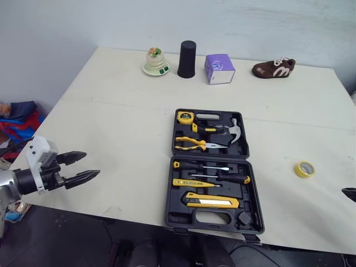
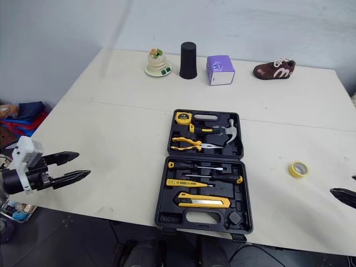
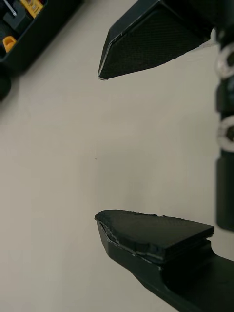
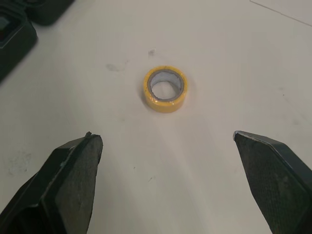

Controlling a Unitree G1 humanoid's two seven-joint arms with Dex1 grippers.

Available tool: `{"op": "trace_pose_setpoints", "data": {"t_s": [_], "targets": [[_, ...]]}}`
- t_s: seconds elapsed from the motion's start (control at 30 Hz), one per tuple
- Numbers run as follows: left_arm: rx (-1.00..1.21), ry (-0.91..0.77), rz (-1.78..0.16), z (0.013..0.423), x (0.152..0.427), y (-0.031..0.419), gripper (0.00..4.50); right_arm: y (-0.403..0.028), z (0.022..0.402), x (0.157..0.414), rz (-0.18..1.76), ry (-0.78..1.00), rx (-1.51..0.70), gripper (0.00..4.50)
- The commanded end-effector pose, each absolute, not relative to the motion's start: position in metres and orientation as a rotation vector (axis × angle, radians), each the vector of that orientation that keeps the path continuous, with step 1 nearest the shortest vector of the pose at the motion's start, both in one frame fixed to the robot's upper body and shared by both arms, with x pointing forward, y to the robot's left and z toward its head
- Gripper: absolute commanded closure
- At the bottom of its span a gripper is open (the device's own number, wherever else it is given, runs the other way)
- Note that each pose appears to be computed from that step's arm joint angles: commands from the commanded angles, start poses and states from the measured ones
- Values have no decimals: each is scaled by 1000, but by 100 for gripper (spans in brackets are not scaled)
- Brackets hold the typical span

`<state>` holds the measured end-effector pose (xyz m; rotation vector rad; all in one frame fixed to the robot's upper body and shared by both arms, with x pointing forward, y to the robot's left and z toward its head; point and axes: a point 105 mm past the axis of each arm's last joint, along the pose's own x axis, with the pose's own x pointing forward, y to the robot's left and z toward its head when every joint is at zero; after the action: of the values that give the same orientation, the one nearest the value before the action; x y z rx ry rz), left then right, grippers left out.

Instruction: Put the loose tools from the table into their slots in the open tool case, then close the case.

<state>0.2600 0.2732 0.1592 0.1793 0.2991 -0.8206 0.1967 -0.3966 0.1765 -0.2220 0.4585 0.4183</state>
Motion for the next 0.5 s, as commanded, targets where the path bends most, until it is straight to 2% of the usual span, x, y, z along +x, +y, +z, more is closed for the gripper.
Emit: {"op": "trace_pose_setpoints", "data": {"t_s": [0.03, 0.3, 0.5], "targets": [[245, 211, -1023, 190, 257, 226, 5, -376, 200, 214, 552, 457, -321, 0], [318, 53, -1465, 228, 238, 129, 5, -338, 196, 242, 856, 720, -511, 0], [309, -61, -1593, 246, 237, 92, 5, -343, 178, 273, 853, 833, -625, 0]]}}
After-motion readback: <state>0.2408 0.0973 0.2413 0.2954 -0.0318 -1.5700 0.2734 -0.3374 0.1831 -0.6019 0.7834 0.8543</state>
